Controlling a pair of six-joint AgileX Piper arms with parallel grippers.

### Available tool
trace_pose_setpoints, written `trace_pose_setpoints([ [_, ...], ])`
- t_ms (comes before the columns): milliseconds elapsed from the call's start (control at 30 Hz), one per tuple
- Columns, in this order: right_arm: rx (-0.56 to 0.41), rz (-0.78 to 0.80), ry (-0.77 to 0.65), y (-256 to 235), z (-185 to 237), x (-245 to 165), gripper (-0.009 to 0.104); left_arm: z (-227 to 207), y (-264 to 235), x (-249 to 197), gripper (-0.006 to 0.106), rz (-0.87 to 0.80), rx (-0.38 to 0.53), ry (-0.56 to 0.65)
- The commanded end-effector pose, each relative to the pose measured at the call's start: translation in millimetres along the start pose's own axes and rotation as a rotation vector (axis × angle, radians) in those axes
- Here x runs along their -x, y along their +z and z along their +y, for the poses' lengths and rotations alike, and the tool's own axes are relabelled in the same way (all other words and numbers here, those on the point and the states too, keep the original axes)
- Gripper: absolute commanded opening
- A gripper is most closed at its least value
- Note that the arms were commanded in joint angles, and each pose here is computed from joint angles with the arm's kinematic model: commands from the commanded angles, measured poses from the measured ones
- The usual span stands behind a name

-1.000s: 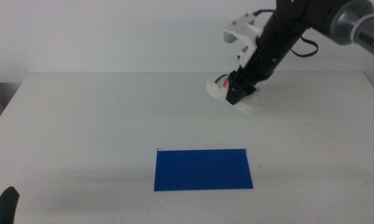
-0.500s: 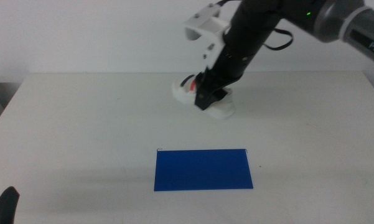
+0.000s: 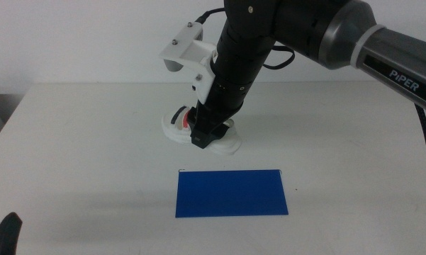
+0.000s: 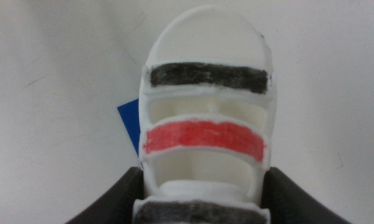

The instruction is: Use one arm to grab the shoe from the table and place it on the mat.

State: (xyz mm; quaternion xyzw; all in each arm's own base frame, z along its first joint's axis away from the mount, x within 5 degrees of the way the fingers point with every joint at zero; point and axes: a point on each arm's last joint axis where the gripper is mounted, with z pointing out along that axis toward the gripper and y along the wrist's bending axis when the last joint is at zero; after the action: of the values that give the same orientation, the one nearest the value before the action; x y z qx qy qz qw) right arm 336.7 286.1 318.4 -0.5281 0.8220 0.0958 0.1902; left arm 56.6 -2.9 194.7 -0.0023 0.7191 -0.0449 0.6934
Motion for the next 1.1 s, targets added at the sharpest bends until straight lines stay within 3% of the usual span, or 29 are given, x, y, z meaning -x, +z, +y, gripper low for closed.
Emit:
trace_pose_setpoints([
  [0, -0.032, -0.048, -0.009, -39.8, 1.1, -0.7, -0.004, -1.3, -0.9, 4.5, 0.092, -0.078, -0.017, -0.004],
  [267, -0.046, 0.023, 0.033, -21.9, -21.3, -25.5, -0.004, -1.3, -0.9, 4.5, 0.092, -0.078, -0.017, -0.004],
  [800, -0.095, -0.045, 0.019, 21.4, -28.9, -43.8, -0.004, -1.3, -0.9, 4.5, 0.092, -0.078, -0.017, -0.005],
  [1067, -0.088, -0.038, -0.205, 21.5, -27.7, -43.5, -0.004, -1.3, -0.9, 4.5, 0.092, -0.078, -0.017, -0.005],
])
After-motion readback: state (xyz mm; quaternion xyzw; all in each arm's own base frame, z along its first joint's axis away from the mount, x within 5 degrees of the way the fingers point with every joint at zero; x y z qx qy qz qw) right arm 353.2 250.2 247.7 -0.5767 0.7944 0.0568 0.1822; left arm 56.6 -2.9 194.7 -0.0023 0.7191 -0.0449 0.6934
